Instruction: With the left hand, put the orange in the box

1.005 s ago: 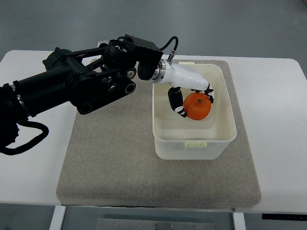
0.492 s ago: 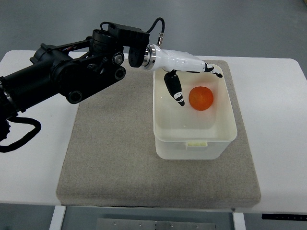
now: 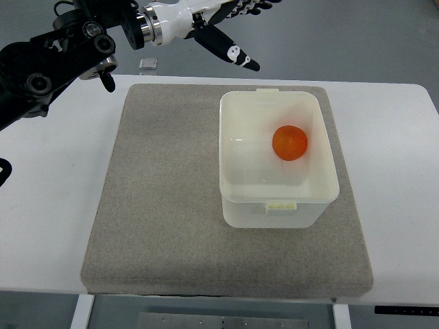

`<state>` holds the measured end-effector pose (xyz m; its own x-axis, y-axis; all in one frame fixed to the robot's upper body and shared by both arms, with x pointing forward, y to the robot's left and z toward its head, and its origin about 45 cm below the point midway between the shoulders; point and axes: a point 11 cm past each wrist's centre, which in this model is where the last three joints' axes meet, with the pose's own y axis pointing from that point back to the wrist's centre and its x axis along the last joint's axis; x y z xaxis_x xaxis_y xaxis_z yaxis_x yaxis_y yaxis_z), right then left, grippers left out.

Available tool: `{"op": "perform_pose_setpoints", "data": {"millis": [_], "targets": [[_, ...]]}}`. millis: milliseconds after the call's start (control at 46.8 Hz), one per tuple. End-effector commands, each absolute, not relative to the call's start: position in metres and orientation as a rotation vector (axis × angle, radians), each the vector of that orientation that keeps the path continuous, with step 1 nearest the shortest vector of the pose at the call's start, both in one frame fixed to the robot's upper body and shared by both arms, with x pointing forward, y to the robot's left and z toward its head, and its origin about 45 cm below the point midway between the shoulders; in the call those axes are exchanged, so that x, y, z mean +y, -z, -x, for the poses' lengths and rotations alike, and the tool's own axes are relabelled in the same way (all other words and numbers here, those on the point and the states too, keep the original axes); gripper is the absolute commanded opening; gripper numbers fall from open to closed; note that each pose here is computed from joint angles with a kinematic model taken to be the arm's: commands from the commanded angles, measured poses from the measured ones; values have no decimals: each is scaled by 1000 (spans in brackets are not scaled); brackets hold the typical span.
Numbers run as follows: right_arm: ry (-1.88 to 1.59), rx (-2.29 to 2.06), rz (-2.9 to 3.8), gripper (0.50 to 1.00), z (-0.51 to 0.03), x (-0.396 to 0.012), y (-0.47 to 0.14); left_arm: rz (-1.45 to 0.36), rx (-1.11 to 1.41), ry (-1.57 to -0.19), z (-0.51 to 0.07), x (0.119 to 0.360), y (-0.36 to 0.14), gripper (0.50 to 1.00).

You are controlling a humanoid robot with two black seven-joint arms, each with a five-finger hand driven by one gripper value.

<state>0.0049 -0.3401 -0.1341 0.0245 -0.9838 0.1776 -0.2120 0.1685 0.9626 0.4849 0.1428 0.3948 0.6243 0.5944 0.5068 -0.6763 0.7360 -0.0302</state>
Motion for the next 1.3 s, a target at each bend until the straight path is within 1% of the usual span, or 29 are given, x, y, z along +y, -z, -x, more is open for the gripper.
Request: {"op": "perform_pose_setpoints", "data": {"millis": [0,150,278,449,556,663,791,898,984,1091,1283], "targets": [[939,-1405,-1247,926,-5,-340,134,-111,-419,-848,-496,161,-390,996],[939,-1407,-1245,926,-5,-341,134,-91,-315,-1064,-514,205,-370,996],[939,-1405,-1247,926,-5,-340,134,-79,-193,-1151,-517,232,-341,996],[939,-1405,-1247,926,-5,-340,134,-69,-40,-1210,-509,253,-297,996],[938,-1406,-1249,926,-6,-340,134,-73,4,-1210,-504,258,-282,996],[940,-1406,-1247,926,-5,-340,134,-64,72,-1181,-495,259,-263,996],[940,-1406,-1247,926,-5,-340,134,4,176,-1144,-491,264,-255,996],[940,-1406,-1247,926,-5,-340,134,105,267,-1109,-491,270,-257,996],[938,-1407,-1247,926,-6,-341,134,198,335,-1096,-491,282,-259,996],[938,-1406,-1249,926,-6,-340,134,274,385,-1105,-491,306,-259,996],[940,-1406,-1247,926,-5,-340,134,278,424,-1128,-491,324,-254,996]]}}
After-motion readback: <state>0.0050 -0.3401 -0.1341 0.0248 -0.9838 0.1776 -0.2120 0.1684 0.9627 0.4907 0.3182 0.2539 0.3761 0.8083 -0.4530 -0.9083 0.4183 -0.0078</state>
